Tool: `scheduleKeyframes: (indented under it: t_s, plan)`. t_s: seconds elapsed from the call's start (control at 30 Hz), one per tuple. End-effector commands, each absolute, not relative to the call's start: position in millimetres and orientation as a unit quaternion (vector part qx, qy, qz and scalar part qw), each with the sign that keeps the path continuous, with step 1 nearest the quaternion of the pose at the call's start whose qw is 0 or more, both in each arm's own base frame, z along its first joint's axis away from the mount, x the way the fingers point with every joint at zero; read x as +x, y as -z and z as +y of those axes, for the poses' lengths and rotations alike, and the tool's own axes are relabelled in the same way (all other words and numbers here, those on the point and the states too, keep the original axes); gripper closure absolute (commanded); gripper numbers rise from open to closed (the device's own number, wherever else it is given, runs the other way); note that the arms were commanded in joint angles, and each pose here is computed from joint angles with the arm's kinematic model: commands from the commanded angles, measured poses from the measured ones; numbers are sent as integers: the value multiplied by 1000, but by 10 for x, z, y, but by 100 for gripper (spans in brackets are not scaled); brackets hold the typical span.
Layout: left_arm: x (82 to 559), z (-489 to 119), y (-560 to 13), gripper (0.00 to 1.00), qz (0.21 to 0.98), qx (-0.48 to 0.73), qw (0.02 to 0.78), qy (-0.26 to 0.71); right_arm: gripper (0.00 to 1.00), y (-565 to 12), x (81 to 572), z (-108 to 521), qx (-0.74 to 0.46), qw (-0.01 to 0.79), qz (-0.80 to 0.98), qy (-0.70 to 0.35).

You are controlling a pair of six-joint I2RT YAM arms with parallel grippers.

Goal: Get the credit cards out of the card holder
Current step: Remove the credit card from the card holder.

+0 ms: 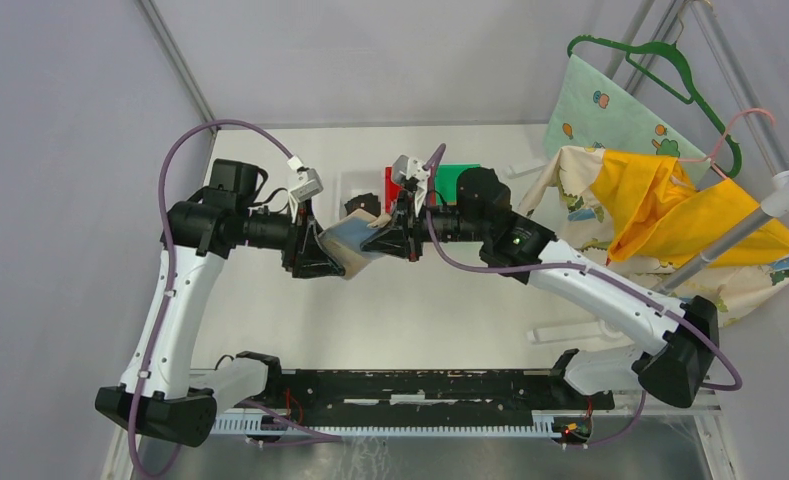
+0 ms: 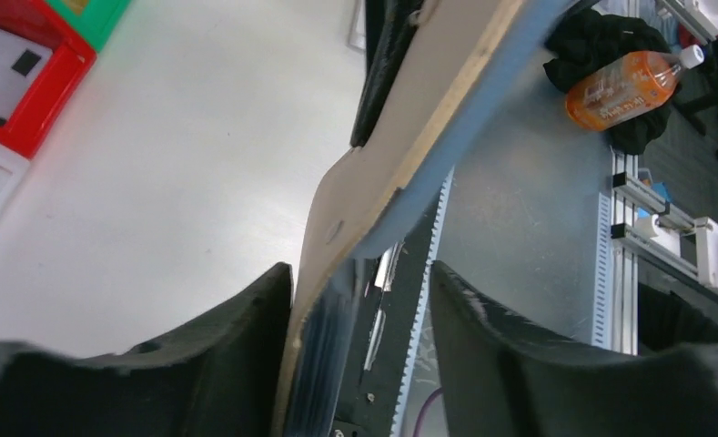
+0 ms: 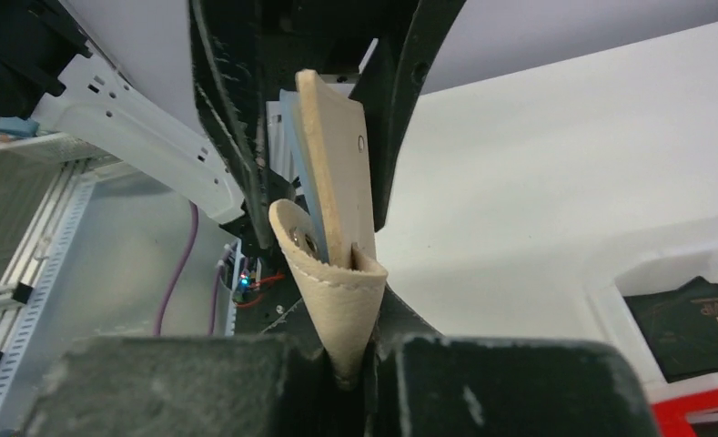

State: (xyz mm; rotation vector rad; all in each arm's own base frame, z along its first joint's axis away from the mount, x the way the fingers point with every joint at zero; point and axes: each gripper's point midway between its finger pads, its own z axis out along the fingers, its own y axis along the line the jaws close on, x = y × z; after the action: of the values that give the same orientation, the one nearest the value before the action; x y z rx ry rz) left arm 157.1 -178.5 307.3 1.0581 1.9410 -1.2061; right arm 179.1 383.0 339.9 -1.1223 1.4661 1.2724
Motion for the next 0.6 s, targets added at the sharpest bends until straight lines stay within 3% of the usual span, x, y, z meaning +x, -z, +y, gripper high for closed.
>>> scheduleKeyframes:
  t_s: [0.0,0.13,0.37,0.57]
  plan:
    - [1427,-1850,-3280,31,695,418,323,488,100,-3945,1729,3828,-380,495,511,-591]
    - [1307,-1871,-3387,28,670,430,335,504,100,-4092,1712,3735,-311,512,486,-637]
    - [1200,-1884,-3429,40,657,429,333,523,100,-4197,1651,3514,-246,534,450,-672]
    - [1172,-1894,-3448,41,653,426,331,532,100,-4201,1636,3460,-237,539,446,-674]
